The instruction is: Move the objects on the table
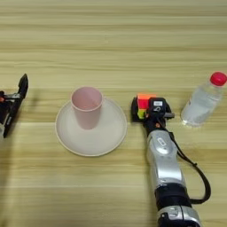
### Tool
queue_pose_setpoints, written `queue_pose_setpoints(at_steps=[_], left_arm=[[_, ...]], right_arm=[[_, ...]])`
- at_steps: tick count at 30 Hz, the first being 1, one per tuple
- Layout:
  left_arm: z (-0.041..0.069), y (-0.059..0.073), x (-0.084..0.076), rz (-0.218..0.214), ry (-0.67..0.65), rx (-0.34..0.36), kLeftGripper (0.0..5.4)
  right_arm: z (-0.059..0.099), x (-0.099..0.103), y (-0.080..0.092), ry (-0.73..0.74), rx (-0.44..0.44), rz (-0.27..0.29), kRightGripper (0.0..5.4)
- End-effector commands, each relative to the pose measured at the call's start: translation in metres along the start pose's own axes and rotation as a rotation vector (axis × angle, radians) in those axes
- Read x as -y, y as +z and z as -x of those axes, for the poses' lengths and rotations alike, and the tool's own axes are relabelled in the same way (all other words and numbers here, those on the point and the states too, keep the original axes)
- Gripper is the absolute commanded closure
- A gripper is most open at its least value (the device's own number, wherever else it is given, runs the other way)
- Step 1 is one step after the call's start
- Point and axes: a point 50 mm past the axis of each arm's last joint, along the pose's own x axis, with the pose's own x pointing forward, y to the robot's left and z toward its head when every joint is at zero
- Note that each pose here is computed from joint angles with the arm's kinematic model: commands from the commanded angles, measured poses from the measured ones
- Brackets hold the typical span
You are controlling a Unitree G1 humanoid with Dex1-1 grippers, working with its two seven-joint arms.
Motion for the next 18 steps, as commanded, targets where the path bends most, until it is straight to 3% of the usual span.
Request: queue_pose_setpoints(at_steps=[1,7,18], left_arm=[[-0.002,0.001,0.002,-0.006,0.000,0.007,0.00],[-0.002,0.002,0.002,-0.006,0.002,0.011,0.00],[-0.002,0.001,0.002,-0.006,0.002,0.008,0.00]], right_arm=[[-0.001,0.003,0.002,-0.012,0.010,-0.001,1.32],[0.002,0.004,0.003,-0.013,0.018,0.007,2.03],[0.011,0.000,0.017,0.007,0.074,0.030,2.07]])
